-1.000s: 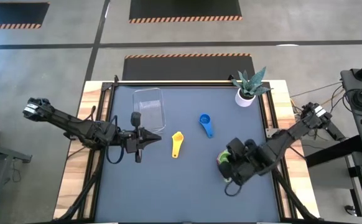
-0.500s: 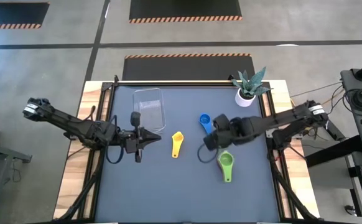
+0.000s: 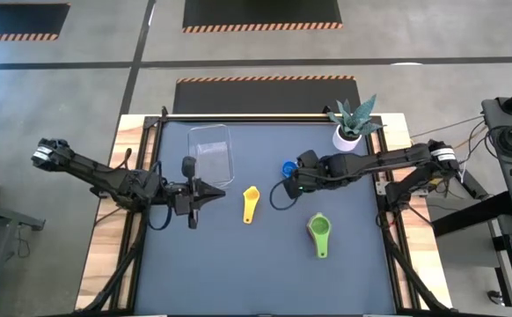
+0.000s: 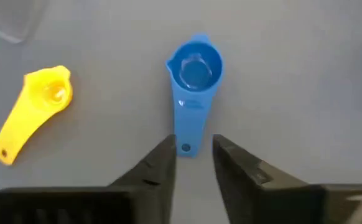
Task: Nest measuring cups in basket
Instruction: Stack the blue measuring cup on top of the green measuring cup, then stack the yellow measuring cup on top of the blue measuring cup
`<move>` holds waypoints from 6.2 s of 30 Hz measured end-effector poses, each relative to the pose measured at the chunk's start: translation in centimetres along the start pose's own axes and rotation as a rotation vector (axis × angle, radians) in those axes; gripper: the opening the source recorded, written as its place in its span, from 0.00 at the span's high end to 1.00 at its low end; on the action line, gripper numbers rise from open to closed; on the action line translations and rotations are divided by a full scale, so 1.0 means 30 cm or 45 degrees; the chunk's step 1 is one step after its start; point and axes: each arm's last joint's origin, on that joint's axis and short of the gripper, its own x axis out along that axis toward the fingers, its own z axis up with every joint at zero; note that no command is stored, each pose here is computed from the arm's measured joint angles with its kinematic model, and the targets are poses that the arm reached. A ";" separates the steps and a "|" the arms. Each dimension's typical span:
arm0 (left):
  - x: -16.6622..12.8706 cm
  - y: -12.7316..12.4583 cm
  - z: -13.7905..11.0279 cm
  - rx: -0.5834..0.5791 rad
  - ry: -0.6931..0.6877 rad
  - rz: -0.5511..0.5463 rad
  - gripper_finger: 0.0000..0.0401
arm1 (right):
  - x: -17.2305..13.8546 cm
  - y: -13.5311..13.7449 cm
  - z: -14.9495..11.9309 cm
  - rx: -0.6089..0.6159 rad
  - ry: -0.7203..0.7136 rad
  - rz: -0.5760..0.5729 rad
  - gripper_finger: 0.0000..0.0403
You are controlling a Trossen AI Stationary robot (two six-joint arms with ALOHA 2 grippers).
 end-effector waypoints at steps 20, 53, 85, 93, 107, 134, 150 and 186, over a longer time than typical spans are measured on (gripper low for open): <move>-0.002 0.001 0.000 -0.001 -0.001 0.001 1.00 | 0.329 0.044 0.063 -0.047 0.236 -0.252 0.27; -0.002 0.001 0.000 0.003 0.000 0.000 1.00 | 0.460 0.070 0.049 -0.086 0.255 -0.242 0.47; -0.002 0.001 0.000 0.004 0.002 -0.002 1.00 | 0.299 0.096 0.113 -0.090 0.221 -0.159 0.58; -0.002 0.000 -0.001 0.004 0.002 -0.002 1.00 | 0.072 0.097 0.105 -0.023 0.298 -0.015 0.57; -0.002 0.001 0.000 0.002 0.001 -0.002 1.00 | -0.158 0.117 -0.099 0.253 0.444 0.086 0.58; -0.002 0.001 0.000 0.000 0.001 -0.001 1.00 | -0.135 0.186 -0.406 0.292 0.607 -0.247 0.57; -0.001 0.001 0.000 0.000 0.001 -0.002 1.00 | -0.092 0.201 -0.433 0.299 0.643 -0.318 0.54; -0.001 0.002 0.002 -0.015 -0.008 0.006 1.00 | -0.158 0.208 -0.330 -0.105 -0.115 0.072 0.47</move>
